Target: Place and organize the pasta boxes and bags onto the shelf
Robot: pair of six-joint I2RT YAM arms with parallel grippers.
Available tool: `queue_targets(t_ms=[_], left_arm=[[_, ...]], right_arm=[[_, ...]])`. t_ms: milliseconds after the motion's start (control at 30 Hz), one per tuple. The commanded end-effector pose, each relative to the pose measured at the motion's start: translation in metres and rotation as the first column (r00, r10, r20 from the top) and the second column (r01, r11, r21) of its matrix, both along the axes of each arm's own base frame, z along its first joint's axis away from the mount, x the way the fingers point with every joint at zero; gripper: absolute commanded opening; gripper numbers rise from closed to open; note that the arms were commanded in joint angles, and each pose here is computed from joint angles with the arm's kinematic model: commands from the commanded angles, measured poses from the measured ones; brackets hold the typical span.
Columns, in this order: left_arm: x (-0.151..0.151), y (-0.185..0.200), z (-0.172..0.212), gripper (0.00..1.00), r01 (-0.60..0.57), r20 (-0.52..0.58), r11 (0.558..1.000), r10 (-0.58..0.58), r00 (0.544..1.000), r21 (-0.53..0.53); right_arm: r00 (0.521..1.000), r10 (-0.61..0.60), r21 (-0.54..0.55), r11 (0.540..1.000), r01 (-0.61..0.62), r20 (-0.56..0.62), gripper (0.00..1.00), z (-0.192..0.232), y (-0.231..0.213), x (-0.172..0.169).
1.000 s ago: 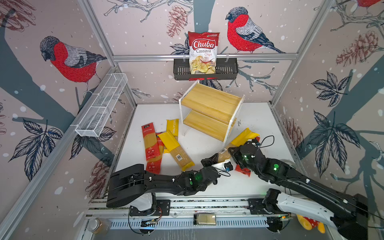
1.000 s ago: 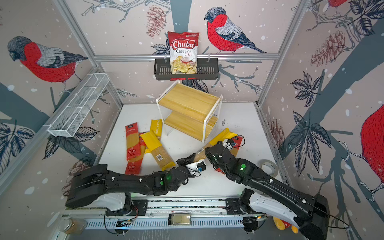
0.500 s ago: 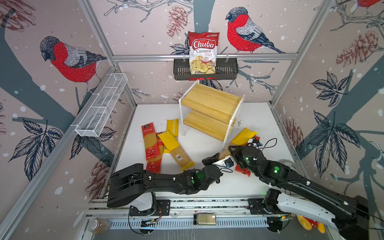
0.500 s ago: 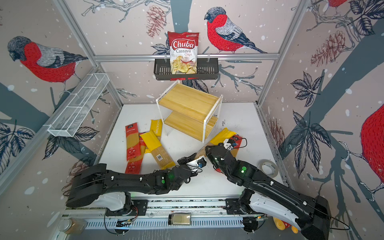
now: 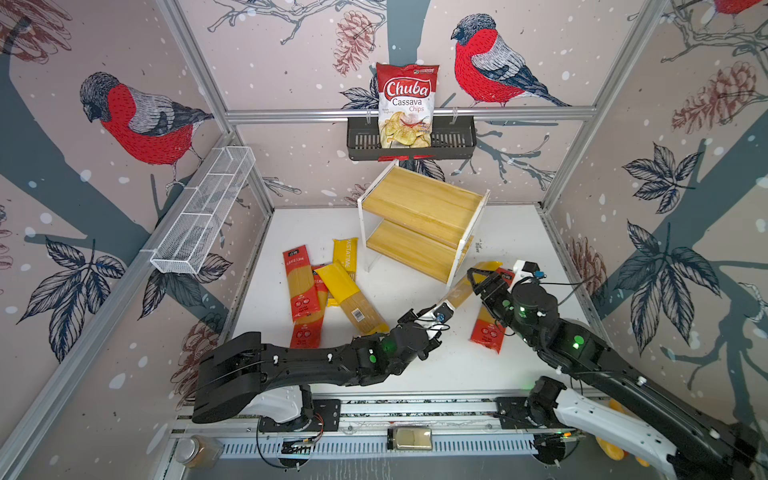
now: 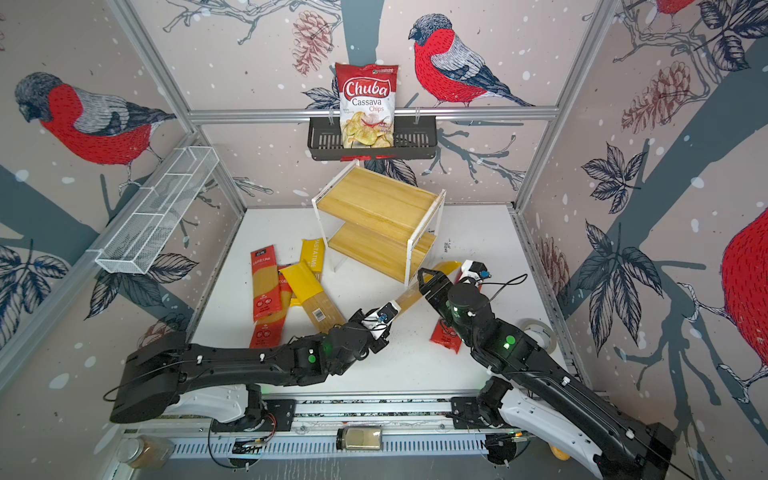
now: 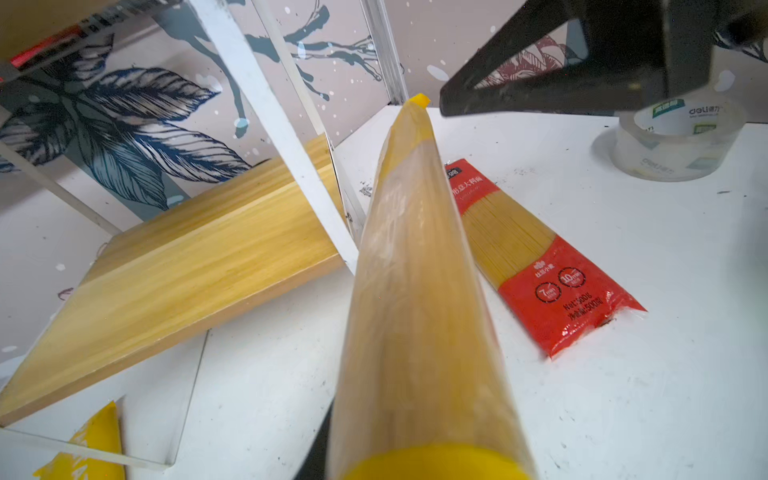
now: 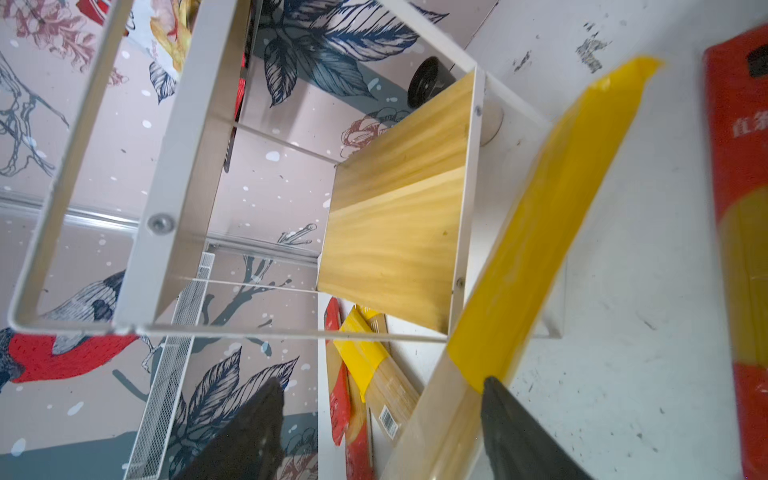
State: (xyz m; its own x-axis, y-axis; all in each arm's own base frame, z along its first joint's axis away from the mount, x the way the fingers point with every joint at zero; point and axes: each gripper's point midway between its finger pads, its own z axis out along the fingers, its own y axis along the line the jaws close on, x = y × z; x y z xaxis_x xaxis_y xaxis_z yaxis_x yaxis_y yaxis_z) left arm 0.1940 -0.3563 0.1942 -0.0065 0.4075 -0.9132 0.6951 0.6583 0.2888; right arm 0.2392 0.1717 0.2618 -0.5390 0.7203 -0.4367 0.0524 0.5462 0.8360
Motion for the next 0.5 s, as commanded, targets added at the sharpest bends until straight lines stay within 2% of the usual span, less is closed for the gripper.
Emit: queue_targets(t_ms=[0,167,267,367,467], left_arm=[[-0.003,-0.006,0.038,0.00,0.016,-0.028,0.979,-0.022,0.999,-0.201],[-0.015,0.000,0.059,0.00,0.065,-0.053,0.947,-0.086,0.995,-0.313],[-0.013,0.001,0.055,0.00,0.063,-0.076,0.947,-0.092,0.993,-0.316],[-0.012,-0.003,0.050,0.00,0.060,-0.086,0.956,-0.089,0.992,-0.286],[-0.008,-0.002,0.056,0.00,0.042,-0.105,0.955,-0.076,0.992,-0.294]], right_arm=[[1.000,0.022,-0.026,0.999,-0.022,0.008,0.75,-0.002,-0.009,0.001],[0.994,-0.102,-0.021,0.994,0.103,0.028,0.74,0.004,-0.049,0.006],[0.987,-0.160,-0.040,0.986,0.161,0.012,0.74,-0.005,-0.067,0.010],[0.993,-0.109,-0.018,0.994,0.109,-0.032,0.73,-0.024,-0.058,0.013],[0.999,-0.004,-0.022,1.000,0.003,-0.053,0.72,-0.041,-0.036,0.015]])
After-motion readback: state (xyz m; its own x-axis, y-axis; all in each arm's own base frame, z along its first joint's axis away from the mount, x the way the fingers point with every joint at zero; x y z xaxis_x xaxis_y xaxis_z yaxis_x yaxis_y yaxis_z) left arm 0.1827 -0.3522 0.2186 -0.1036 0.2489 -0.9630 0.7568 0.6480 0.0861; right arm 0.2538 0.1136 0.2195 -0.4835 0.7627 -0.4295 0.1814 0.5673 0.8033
